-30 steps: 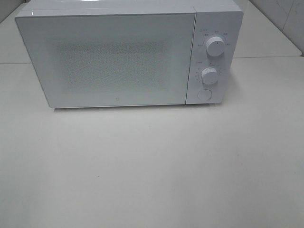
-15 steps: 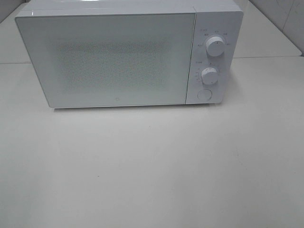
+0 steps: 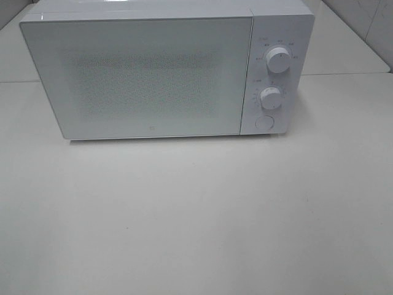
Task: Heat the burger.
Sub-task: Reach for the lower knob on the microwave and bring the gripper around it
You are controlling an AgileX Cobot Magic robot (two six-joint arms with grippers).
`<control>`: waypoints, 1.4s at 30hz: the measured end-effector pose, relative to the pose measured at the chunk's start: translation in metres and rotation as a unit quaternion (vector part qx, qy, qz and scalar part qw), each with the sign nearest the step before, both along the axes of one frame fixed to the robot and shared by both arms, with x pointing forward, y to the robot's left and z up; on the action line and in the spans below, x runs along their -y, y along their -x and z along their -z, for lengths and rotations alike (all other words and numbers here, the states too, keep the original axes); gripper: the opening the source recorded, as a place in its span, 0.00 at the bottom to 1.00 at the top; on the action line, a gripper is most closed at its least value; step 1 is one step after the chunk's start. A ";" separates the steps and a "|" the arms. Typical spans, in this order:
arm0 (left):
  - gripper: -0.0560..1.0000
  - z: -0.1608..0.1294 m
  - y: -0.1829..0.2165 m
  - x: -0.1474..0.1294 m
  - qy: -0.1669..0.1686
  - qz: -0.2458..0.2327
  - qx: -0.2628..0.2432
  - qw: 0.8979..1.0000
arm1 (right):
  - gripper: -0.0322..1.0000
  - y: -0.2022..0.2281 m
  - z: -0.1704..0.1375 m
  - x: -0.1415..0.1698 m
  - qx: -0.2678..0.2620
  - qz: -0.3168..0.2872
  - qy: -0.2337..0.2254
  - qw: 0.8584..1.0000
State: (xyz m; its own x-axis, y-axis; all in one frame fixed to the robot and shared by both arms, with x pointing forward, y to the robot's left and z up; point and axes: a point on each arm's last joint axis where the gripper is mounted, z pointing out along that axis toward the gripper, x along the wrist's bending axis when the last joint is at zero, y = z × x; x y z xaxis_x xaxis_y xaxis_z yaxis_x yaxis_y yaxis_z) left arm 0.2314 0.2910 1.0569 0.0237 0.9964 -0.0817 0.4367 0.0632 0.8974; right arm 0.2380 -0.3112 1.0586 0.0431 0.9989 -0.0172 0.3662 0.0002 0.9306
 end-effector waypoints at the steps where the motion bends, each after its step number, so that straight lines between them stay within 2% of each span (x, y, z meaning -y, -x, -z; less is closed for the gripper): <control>1: 0.85 0.000 0.000 0.000 0.000 0.000 0.000 1.000 | 0.73 0.000 0.000 0.000 0.000 0.000 0.000 1.000; 6: 0.85 0.000 0.000 0.000 0.000 0.000 0.000 1.000 | 0.73 0.000 0.000 0.000 0.000 0.000 0.000 1.000; 10: 0.85 0.000 0.000 0.000 0.000 0.000 0.000 1.000 | 0.78 0.000 -0.001 0.001 0.005 0.005 0.008 1.000; 17: 0.85 0.000 0.000 0.000 0.000 0.000 0.000 1.000 | 0.80 -0.004 -0.009 0.001 0.024 0.003 0.012 1.000; 34: 0.85 0.000 0.000 0.000 0.000 0.000 0.000 1.000 | 0.78 -0.064 -0.027 -0.009 0.038 -0.024 0.023 0.999; 42: 0.85 0.000 0.000 0.000 0.000 0.000 0.000 1.000 | 0.77 -0.088 -0.023 -0.014 0.053 -0.038 0.022 0.998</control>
